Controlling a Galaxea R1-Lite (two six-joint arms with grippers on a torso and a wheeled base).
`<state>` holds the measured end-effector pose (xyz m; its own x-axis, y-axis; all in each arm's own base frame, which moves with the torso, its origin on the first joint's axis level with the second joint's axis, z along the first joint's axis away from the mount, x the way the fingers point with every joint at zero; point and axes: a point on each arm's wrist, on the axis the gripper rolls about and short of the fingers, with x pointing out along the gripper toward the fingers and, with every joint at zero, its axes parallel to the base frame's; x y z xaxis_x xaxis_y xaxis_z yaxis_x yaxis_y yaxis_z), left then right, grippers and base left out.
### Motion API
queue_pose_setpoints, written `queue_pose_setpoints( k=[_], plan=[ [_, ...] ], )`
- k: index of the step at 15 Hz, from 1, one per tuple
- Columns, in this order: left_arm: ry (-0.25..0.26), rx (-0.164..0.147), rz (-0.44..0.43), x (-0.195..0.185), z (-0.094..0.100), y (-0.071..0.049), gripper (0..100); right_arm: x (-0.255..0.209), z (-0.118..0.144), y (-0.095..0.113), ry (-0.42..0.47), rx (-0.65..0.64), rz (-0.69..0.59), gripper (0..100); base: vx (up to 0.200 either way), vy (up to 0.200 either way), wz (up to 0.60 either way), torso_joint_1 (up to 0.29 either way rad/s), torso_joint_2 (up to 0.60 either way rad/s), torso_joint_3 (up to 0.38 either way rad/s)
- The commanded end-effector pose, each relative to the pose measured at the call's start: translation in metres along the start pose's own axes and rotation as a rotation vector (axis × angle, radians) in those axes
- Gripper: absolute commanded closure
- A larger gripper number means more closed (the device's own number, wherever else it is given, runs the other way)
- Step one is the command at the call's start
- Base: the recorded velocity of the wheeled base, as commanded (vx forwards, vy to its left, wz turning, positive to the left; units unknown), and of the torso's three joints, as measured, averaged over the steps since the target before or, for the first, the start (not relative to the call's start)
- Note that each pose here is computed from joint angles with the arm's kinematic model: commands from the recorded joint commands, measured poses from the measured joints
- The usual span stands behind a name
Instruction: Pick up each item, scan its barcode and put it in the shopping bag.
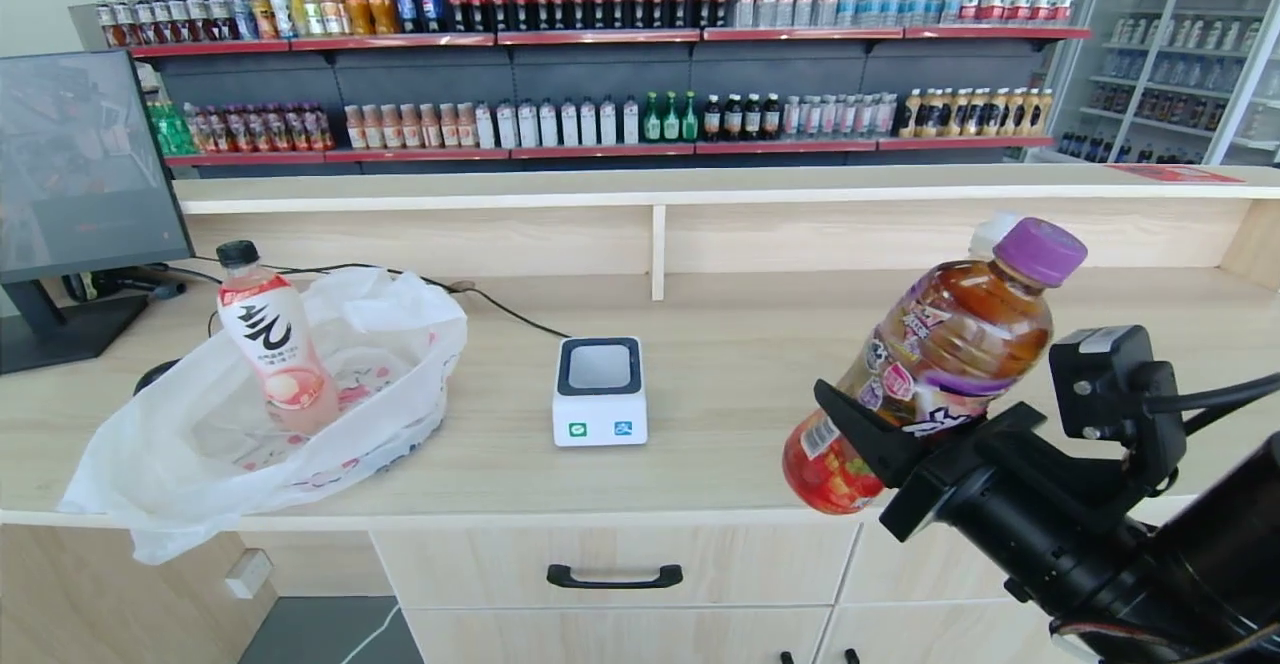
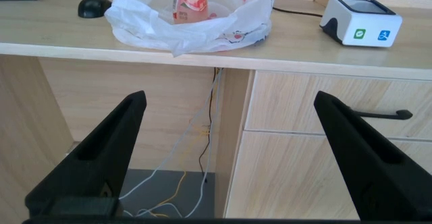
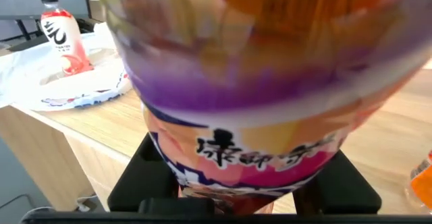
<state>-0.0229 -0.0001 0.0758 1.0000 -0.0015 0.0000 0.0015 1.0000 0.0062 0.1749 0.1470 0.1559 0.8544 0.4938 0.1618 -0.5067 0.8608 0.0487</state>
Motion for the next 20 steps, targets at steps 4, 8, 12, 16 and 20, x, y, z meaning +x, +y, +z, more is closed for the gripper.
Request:
queue_pose_setpoints(
  k=[4,8,12,16,20],
  plan=[
    [0.002,0.001,0.0,0.0,-0.001,0.0,0,0.001,0.0,-0.005,0.0,-0.016,-0.023,100,0.0,0.2,0.0,0.011,0.0,-0.001],
    [0.0,0.001,-0.002,0.0,0.0,0.0,0,0.001,0.0,-0.006,0.0,-0.028,-0.026,100,0.0,0.2,0.0,0.001,0.0,0.0],
    [0.0,0.0,-0.002,0.0,0.0,0.0,0,0.002,0.001,-0.006,-0.006,-0.032,-0.028,100,0.0,0.2,0.0,0.002,0.0,0.0],
    [0.002,0.0,0.0,0.0,-0.001,0.0,0,0.009,0.009,-0.006,-0.047,-0.035,-0.032,100,0.0,0.15,0.0,0.002,0.0,0.005],
    [0.0,0.001,0.0,0.0,0.0,0.0,0,0.013,0.008,-0.02,-0.049,-0.136,0.005,100,0.0,0.0,0.0,0.0,0.0,0.0]
  ],
)
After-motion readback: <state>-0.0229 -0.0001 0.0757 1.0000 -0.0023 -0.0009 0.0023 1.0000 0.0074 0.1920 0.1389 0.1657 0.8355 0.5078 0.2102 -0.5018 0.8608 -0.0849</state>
